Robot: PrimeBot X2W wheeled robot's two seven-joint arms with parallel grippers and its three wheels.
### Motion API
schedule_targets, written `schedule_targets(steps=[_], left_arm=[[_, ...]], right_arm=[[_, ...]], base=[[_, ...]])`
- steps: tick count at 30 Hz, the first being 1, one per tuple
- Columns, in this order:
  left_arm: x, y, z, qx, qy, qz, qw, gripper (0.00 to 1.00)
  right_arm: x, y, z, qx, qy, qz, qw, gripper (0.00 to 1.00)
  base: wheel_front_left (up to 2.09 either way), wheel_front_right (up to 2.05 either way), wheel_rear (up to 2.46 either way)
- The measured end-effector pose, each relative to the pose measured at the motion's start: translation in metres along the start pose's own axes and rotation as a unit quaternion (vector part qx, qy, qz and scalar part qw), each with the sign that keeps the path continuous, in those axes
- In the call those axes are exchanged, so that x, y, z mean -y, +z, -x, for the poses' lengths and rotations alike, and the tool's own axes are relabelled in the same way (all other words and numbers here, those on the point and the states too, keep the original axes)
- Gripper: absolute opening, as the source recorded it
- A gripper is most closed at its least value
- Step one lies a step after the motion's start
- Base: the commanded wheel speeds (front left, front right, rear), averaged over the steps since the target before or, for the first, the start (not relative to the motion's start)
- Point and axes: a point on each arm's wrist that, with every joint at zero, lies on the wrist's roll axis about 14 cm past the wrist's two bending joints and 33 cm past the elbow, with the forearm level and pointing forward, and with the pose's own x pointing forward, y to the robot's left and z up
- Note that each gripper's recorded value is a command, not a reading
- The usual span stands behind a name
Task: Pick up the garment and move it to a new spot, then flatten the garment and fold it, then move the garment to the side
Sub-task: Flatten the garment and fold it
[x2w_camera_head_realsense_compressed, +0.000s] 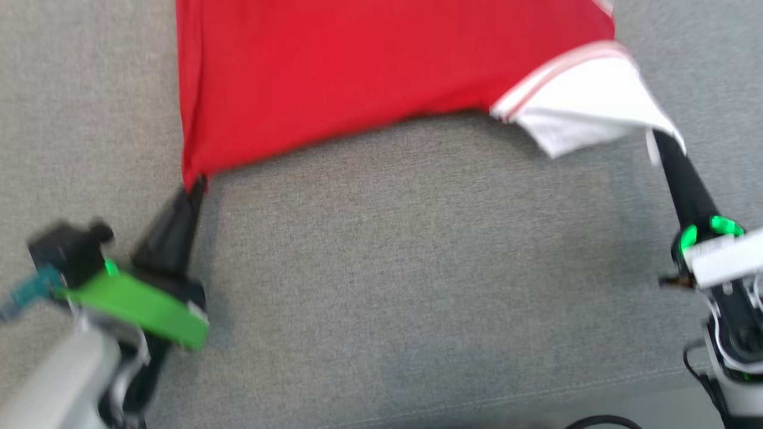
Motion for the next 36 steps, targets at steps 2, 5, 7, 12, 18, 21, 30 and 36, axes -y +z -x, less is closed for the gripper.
schedule_targets(steps=[2,5,7,12,18,21,30,36], left_arm=[[0.007,-0.008,0.013,-0.01,0.005,0.009,1.0,0.0],[0.028,-0.029,0.05,-0.037,0.021,0.031,0.999,0.0],[0.039,-0.037,0.072,-0.047,0.038,0.054,0.997,0.0],[0.066,-0.053,0.116,-0.063,0.073,0.109,0.989,0.0],[0.092,-0.052,0.125,-0.069,0.047,0.139,0.987,0.0],[0.099,-0.05,0.12,-0.082,0.027,0.137,0.987,0.0],[0.102,-0.013,0.093,-0.083,-0.013,0.113,0.99,0.0],[0.091,0.002,0.075,-0.082,-0.012,0.096,0.992,0.0]], right_arm=[[0.001,0.0,0.013,-0.007,-0.006,0.0,1.0,0.0],[0.013,0.0,0.056,-0.03,-0.04,0.004,0.999,0.0],[0.022,-0.002,0.085,-0.052,-0.066,0.012,0.996,0.0],[0.044,-0.002,0.148,-0.072,-0.128,0.001,0.989,0.0],[0.049,-0.002,0.164,-0.071,-0.141,-0.016,0.987,0.0],[0.039,-0.005,0.147,-0.073,-0.118,-0.029,0.99,0.0],[0.028,0.003,0.098,-0.088,-0.082,-0.027,0.992,0.0],[0.014,0.008,0.063,-0.089,-0.057,-0.018,0.994,0.0]], base=[[0.0,0.0,0.0],[0.0,0.0,0.0],[0.0,0.0,0.0],[0.0,0.0,0.0],[0.0,0.0,0.0],[0.0,0.0,0.0],[0.0,0.0,0.0],[0.0,0.0,0.0]])
